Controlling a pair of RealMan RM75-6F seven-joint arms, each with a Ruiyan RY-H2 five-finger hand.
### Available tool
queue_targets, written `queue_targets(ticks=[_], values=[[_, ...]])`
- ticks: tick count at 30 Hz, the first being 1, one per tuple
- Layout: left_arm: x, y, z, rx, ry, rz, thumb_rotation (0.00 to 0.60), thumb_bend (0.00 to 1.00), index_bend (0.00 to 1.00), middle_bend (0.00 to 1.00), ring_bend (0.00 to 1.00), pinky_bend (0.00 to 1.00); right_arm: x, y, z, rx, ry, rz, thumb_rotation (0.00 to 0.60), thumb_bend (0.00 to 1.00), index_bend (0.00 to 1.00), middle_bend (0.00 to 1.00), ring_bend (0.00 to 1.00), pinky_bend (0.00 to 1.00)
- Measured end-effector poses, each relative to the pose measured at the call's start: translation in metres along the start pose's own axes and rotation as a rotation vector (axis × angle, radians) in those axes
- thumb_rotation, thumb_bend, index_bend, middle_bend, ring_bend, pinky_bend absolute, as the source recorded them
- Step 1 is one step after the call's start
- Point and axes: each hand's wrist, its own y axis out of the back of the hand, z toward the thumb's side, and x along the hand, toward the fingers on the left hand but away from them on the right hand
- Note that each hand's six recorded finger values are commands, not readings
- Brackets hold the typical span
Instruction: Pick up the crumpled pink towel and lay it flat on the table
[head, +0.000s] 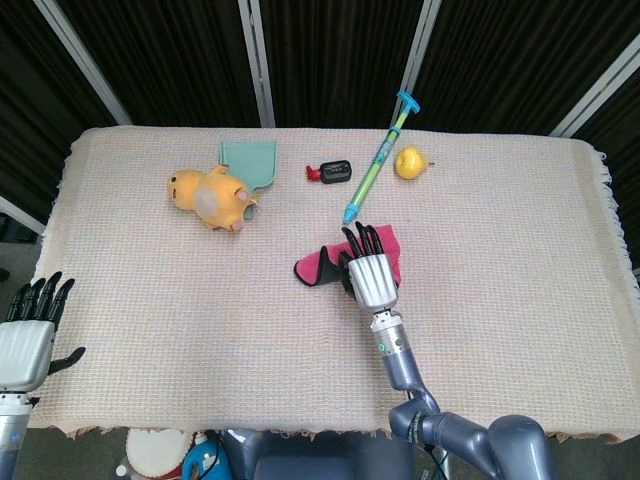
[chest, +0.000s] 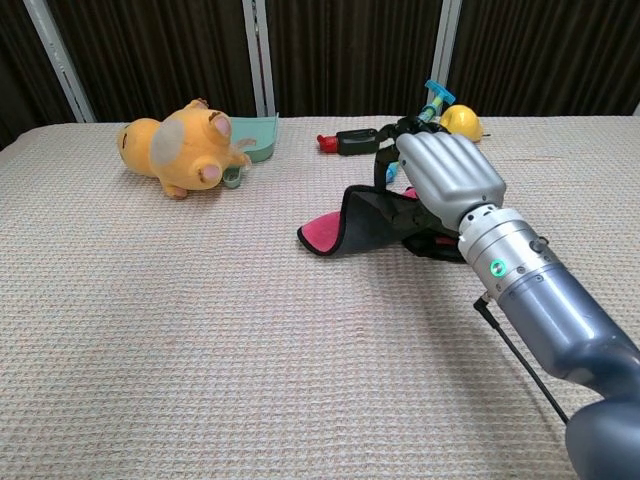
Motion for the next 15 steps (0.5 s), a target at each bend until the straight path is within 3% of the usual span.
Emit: queue_targets(ticks=[9,15], values=[[0.001,-0.003,0.005,-0.026,-0.005,-0.016,0.600,0.00,0.00,0.00,0.00,0.07,-0.011,0.037,0.002,-0.024,0.014,-0.068,0.600,0.55,0.57,0.18,0.08,0.10],[0.006,-0.010,0.013,-0.068,-0.002,-0.047,0.600,0.00,0.00,0.00,0.00,0.07,-0.025,0.081,-0.004,-0.032,0.001,-0.132,0.600,0.55,0.57,0.18,0.08,0.10]])
